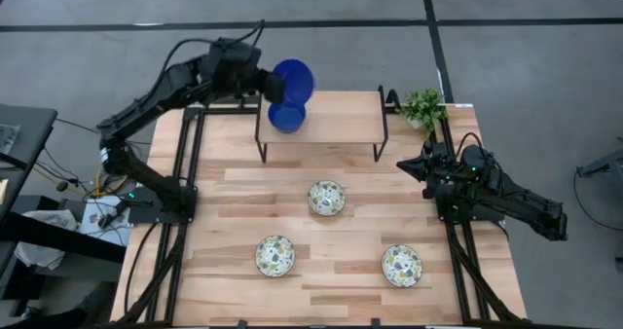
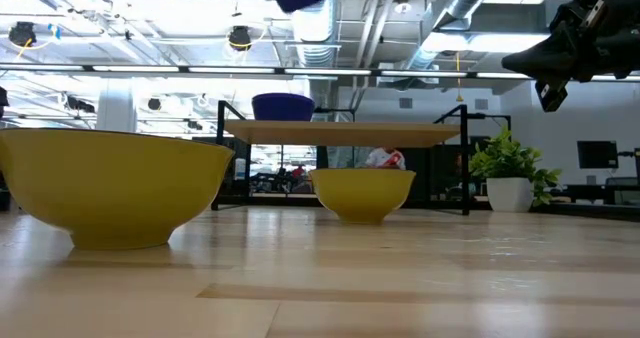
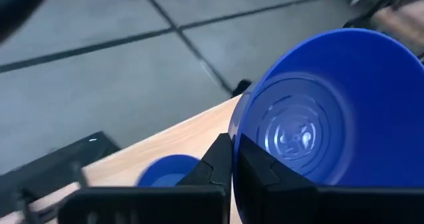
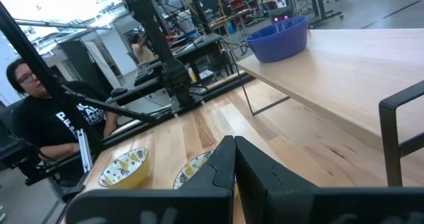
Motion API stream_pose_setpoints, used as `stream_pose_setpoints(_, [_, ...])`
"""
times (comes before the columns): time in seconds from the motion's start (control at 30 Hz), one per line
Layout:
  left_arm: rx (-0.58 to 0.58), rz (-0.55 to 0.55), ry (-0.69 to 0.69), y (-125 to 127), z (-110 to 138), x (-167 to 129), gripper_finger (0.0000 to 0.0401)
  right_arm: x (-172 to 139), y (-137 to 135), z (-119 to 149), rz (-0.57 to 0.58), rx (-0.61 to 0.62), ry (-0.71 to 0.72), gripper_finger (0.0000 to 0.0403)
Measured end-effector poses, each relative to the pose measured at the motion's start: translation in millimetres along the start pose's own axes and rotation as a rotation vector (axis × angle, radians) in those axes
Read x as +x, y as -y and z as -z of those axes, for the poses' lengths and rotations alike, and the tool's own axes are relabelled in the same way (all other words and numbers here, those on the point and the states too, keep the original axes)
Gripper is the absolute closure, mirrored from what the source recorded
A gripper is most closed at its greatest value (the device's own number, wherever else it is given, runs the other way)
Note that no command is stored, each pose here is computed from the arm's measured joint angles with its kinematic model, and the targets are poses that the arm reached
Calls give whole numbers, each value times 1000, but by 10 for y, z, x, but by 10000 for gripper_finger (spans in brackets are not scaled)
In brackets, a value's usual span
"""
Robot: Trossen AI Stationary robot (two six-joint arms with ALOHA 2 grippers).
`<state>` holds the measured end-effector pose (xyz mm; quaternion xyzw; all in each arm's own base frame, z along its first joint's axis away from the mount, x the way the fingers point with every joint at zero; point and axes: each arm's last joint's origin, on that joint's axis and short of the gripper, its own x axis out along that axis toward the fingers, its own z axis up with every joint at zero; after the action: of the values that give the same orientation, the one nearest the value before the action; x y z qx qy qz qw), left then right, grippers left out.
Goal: Pick & Place Mini bowls
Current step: Stack the blue bowl on the blue bowls on the shelf
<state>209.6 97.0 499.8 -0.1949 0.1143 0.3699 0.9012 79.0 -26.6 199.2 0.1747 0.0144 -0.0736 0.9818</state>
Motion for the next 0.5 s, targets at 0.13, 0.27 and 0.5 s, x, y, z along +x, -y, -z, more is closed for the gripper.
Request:
stream_pose_setpoints(0.13, [50,-59,-92,-26,-46,249,398,0,0,0,0,0,0,403])
stream_pose_setpoints(0.27, [53,-81,-207,-105,-67,499,398,0,0,0,0,0,0,403])
stream_pose_setpoints(0.5, [27,-169,-348,-382,-63,706,398,0,0,0,1,0,0,403])
